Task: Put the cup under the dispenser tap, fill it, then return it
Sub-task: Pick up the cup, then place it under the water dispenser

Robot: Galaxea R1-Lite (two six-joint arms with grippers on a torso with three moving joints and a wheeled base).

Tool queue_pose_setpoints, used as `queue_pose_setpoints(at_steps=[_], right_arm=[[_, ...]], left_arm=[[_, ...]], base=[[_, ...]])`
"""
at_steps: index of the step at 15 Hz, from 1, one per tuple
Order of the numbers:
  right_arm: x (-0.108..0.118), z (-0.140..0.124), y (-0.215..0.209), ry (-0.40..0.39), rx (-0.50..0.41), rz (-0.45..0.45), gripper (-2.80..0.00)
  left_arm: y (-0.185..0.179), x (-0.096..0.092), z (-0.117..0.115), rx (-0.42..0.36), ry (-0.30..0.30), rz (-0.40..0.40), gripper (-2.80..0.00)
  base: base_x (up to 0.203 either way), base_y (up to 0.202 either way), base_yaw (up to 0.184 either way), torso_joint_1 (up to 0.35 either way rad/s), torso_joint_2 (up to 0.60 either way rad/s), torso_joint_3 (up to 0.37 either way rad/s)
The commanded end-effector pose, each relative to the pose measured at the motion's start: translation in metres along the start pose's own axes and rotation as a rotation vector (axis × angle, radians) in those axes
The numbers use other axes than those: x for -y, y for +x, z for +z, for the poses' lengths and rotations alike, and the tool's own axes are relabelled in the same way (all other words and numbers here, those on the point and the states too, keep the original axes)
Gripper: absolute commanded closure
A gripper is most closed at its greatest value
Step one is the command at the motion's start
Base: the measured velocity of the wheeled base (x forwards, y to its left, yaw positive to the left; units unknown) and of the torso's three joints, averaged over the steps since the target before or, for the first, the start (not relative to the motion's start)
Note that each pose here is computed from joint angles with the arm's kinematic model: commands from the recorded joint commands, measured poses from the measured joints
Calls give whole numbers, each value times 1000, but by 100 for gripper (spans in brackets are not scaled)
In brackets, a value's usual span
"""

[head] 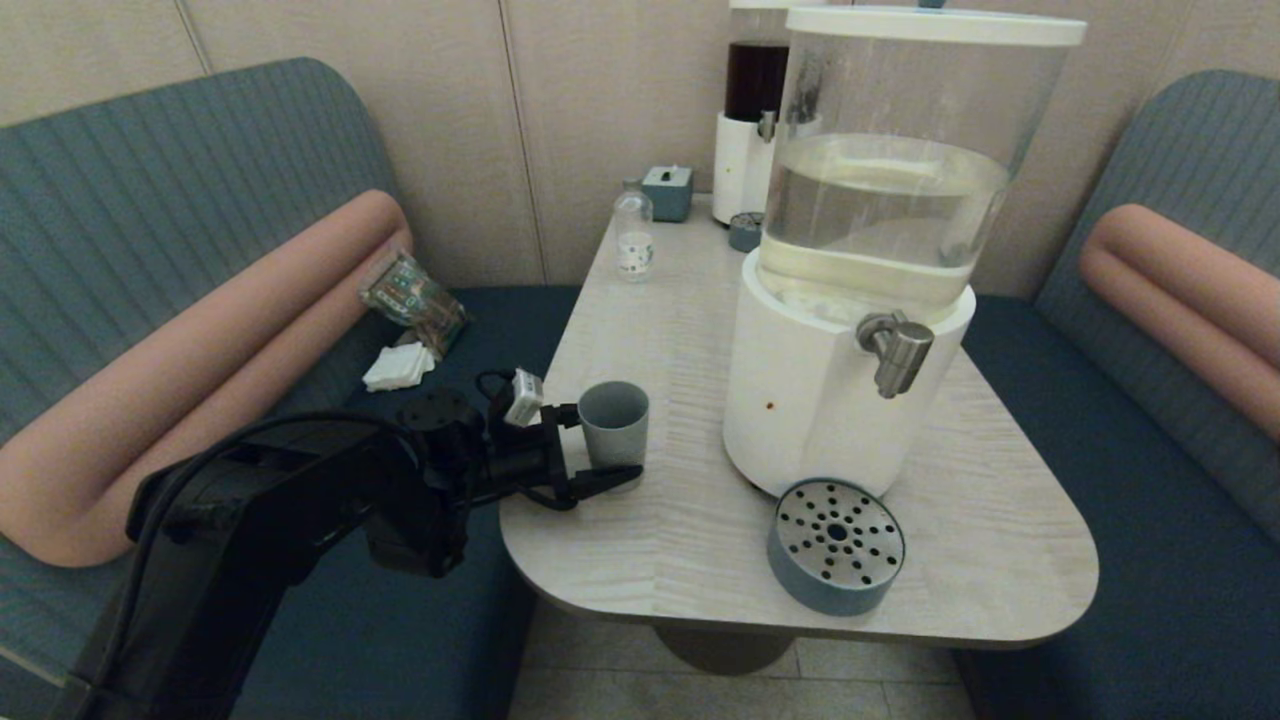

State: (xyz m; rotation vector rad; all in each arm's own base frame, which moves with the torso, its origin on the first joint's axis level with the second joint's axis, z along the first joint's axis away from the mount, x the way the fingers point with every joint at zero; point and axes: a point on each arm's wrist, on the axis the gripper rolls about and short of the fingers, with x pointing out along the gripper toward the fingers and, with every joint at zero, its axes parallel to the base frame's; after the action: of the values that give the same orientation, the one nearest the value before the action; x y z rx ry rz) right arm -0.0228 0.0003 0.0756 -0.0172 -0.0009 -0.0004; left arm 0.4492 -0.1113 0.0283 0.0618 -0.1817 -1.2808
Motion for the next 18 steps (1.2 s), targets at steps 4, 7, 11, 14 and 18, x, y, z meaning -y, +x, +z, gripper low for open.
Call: queue_pose_setpoints(at_steps=[4,7,11,14,18], right_arm=[[0,0,0,-1,-1,0,0],[0,0,0,-1,-1,0,0],[0,0,0,0,-2,0,0],[0,0,0,-1,-1,0,0],[0,0,0,0,-2,0,0]], left_arm=[[12,-9,-1,34,48,34,0],[12,-7,8,38,65,33,0],[11,22,67,54,85,5,0],[42,83,110,86,60,-90,0],[96,147,127,147,25,-121,0]], base=[[0,0,0,0,0,0],[0,0,0,0,0,0],[0,0,0,0,0,0],[0,0,0,0,0,0],[0,0,0,0,0,0]])
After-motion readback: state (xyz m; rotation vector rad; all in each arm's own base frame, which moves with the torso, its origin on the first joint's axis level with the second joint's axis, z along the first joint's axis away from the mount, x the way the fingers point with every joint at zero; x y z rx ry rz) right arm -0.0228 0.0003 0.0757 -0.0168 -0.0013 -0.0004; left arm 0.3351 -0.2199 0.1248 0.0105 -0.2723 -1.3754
